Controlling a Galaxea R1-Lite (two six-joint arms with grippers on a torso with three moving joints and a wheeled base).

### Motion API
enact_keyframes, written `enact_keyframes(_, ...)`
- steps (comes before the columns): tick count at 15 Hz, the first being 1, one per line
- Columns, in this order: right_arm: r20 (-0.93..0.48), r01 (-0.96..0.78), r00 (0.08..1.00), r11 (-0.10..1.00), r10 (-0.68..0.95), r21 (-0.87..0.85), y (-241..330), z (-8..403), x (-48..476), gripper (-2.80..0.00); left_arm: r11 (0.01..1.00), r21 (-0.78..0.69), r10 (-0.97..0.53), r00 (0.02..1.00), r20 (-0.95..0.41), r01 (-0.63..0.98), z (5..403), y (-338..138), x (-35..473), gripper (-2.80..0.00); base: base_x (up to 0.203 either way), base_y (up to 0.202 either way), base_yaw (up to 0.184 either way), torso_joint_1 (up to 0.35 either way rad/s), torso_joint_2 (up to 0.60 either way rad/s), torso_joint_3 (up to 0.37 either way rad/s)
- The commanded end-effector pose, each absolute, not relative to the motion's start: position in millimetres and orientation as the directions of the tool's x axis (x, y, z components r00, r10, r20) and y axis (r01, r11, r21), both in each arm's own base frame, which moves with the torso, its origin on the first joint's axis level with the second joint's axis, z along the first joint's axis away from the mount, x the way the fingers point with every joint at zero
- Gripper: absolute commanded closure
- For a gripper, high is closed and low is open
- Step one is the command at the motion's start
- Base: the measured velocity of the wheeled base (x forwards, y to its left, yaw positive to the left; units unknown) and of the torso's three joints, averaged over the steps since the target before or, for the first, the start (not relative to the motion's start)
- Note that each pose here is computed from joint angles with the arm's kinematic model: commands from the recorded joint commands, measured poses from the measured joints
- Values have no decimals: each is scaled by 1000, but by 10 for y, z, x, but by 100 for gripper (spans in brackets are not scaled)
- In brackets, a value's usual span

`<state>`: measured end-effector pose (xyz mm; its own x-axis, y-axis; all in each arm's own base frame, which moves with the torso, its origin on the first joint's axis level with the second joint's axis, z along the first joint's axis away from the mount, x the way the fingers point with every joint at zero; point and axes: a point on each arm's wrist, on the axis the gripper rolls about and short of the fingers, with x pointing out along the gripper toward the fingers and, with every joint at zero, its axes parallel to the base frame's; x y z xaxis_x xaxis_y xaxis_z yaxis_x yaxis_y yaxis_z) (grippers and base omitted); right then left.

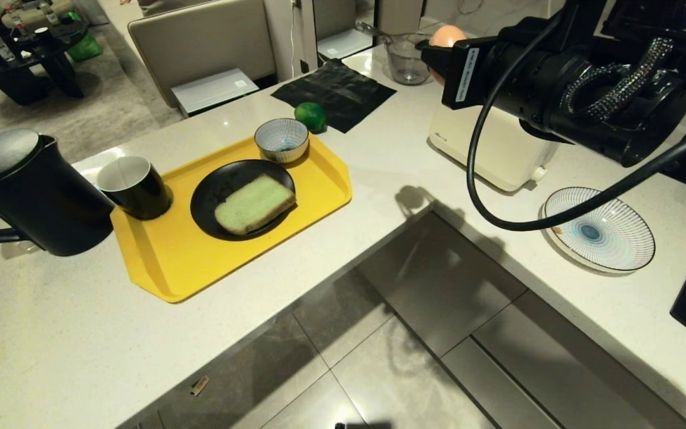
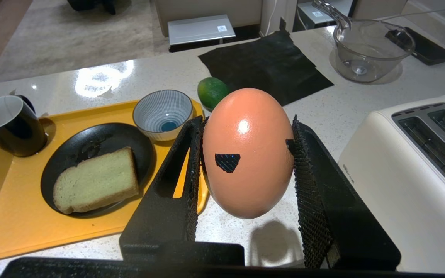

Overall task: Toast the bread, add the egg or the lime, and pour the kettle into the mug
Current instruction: Put the egg in the bowl

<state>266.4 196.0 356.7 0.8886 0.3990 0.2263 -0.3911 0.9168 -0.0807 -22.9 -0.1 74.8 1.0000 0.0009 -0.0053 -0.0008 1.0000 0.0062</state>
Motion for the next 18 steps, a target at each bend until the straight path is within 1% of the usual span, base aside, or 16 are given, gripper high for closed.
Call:
enact_keyframes(1, 227, -391, 889, 917, 399, -82, 1967, 3562, 2668, 0, 1000, 6, 3, 1000, -6, -3, 749, -1, -228, 0, 0, 0, 0, 0, 0, 0)
enact_keyframes(13, 234, -428, 871, 901, 432, -72, 2083, 3555, 2602, 0, 1000, 6, 2, 1000, -6, -1, 749, -1, -228, 0, 0, 0, 0, 0, 0, 0)
enact_keyframes(18, 291, -450, 846, 891, 447, -61, 2200, 3432, 2654, 0, 1000, 6, 2, 1000, -6, -1, 749, -1, -228, 0, 0, 0, 0, 0, 0, 0)
